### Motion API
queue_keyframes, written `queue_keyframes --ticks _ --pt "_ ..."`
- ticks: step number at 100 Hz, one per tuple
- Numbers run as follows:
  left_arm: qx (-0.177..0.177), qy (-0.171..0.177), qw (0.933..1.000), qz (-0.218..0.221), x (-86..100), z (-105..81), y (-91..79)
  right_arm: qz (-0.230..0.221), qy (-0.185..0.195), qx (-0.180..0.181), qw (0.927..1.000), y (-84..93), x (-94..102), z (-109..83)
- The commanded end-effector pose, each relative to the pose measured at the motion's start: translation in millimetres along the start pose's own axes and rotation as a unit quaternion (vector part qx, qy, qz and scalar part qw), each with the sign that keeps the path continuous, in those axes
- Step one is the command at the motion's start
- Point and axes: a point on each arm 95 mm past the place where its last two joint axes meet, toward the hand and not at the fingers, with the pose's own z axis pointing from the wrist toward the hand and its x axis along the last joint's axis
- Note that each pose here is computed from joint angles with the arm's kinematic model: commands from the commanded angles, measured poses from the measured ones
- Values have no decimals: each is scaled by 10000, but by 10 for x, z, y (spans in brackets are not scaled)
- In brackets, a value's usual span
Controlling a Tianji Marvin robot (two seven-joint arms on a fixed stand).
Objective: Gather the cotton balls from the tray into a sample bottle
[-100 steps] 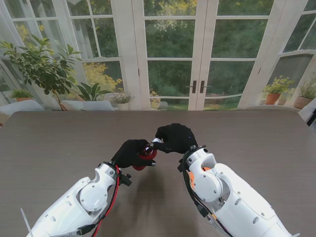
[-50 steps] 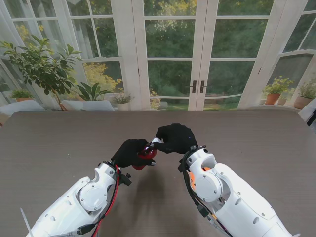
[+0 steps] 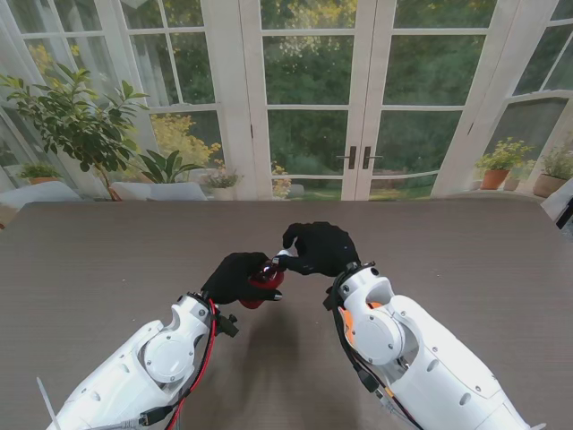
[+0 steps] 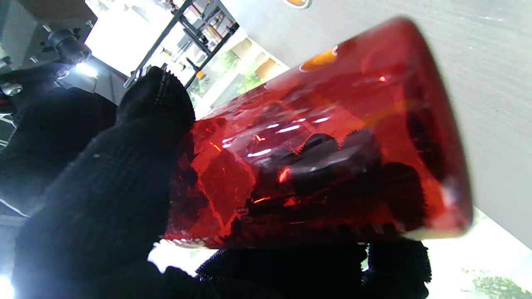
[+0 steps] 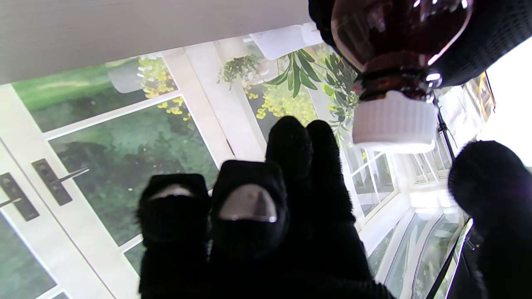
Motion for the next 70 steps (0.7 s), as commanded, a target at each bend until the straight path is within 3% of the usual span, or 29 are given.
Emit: queue_keyframes --ticks 1,31,70 --pt "-68 16 10000 -17 19 9 8 54 12 13 10000 22 25 0" --pt "-84 28 10000 -20 18 9 16 307 318 369 9983 198 -61 -8" --pt "-92 43 9999 -3 25 6 15 162 547 410 9975 162 -49 22"
